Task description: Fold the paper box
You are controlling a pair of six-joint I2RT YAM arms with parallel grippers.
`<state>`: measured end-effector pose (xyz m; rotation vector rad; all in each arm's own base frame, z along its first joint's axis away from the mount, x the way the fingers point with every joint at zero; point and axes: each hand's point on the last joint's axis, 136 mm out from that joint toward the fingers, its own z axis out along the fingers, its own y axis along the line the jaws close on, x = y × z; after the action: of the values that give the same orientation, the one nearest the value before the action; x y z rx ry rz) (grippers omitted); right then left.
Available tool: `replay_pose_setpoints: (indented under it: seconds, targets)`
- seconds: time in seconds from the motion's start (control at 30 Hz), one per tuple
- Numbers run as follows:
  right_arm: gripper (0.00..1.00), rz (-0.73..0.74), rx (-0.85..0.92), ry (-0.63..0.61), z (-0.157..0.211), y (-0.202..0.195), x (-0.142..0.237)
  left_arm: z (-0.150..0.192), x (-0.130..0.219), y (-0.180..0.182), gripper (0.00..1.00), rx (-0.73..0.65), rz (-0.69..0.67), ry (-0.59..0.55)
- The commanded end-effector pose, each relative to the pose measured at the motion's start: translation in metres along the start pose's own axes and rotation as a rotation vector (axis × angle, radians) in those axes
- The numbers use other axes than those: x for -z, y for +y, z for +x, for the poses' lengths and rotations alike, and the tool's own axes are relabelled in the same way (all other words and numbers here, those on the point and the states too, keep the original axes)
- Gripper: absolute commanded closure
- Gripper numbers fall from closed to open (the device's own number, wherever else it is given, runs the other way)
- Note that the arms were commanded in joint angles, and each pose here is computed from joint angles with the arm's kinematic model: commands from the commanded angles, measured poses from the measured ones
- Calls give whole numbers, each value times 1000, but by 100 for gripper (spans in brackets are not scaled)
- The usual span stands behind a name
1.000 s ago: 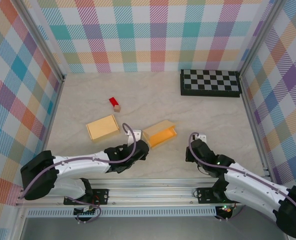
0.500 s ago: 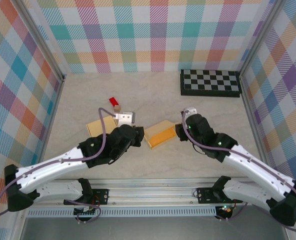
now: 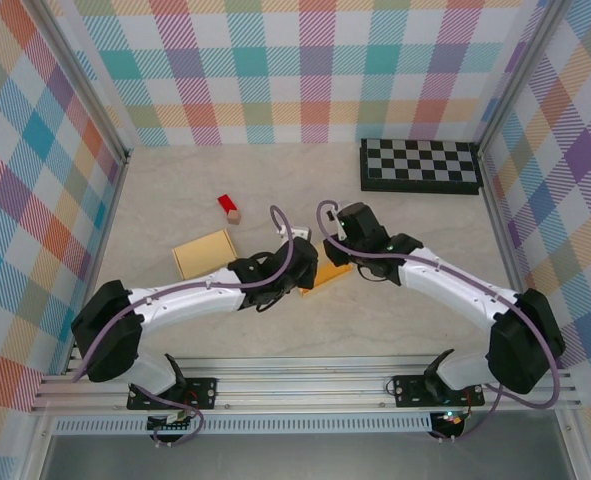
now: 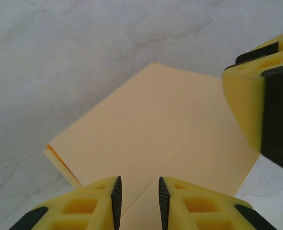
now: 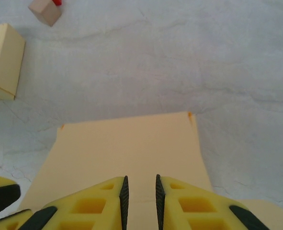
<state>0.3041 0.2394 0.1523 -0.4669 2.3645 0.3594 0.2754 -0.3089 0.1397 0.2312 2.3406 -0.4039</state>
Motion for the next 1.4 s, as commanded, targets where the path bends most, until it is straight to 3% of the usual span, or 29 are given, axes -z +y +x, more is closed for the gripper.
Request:
replay_pose_setpoints:
  seconds: [0.0,0.27,0.47,0.6,0.93,1.13,1.37]
  targets:
    - [76,-43,-42,29,20,4,-12,19,-16,1,71,2,25,26]
    - [76,-22,-134,136,90,-11,-38,69,-48,25,73,9,-46,122]
    - [77,14,-149,207,113,-20,-57,84,-70,44,74,47,-116,175]
    - [76,5,-165,187,102,-18,-50,70,-62,51,74,73,-129,151]
    - [68,-15,-92,76,24,-12,-12,-8,-22,45,70,54,-103,48]
    - [68,-41,-102,86,-4,-17,-33,-31,-32,48,70,88,-72,55]
    - [69,-24,-132,163,-5,-32,-73,-34,-64,38,70,76,-59,134]
